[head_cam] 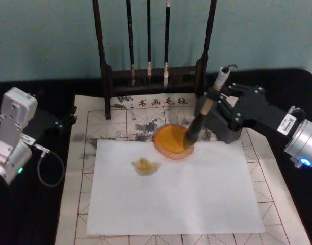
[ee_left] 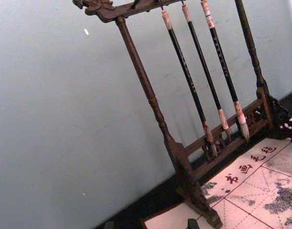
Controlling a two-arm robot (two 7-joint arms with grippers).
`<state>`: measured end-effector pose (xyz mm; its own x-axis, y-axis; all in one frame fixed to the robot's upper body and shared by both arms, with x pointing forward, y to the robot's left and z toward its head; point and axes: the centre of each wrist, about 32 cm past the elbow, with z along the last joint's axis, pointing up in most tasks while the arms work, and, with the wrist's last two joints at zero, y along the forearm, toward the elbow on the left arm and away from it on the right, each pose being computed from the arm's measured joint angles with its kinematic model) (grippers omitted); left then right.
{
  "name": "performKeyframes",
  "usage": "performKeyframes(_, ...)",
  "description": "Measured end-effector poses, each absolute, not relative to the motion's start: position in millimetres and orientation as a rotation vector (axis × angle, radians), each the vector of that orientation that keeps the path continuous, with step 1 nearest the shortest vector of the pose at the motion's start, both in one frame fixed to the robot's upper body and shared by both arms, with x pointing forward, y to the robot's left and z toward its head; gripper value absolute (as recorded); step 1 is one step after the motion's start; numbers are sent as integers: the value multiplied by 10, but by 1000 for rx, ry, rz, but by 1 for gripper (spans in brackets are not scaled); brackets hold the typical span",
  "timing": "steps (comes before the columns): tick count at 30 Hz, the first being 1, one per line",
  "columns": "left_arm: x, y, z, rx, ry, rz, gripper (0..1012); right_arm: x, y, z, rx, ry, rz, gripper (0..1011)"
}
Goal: Pick up the brush from the inkstone, write on the paper, then place the brush back to its original position.
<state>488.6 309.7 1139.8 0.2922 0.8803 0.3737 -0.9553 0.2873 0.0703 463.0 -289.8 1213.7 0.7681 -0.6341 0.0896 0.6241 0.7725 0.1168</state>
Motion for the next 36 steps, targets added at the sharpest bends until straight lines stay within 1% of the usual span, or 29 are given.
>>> performKeyframes(7,4886,3097,11398,304,-285,1248,1001,4637,-2784,12153,103,-123,-633,185)
performKeyframes(18,4886,3097,11398,305,-285,1248,1001,4582,-2639,12073,99,-81,-564,185)
performKeyframes(27,4886,3097,11398,305,-285,1248,1001,4503,-2620,11974,69,-37,-539,185)
performKeyframes(36,4886,3097,11398,305,-285,1248,1001,4499,-2625,11879,48,-6,-547,185)
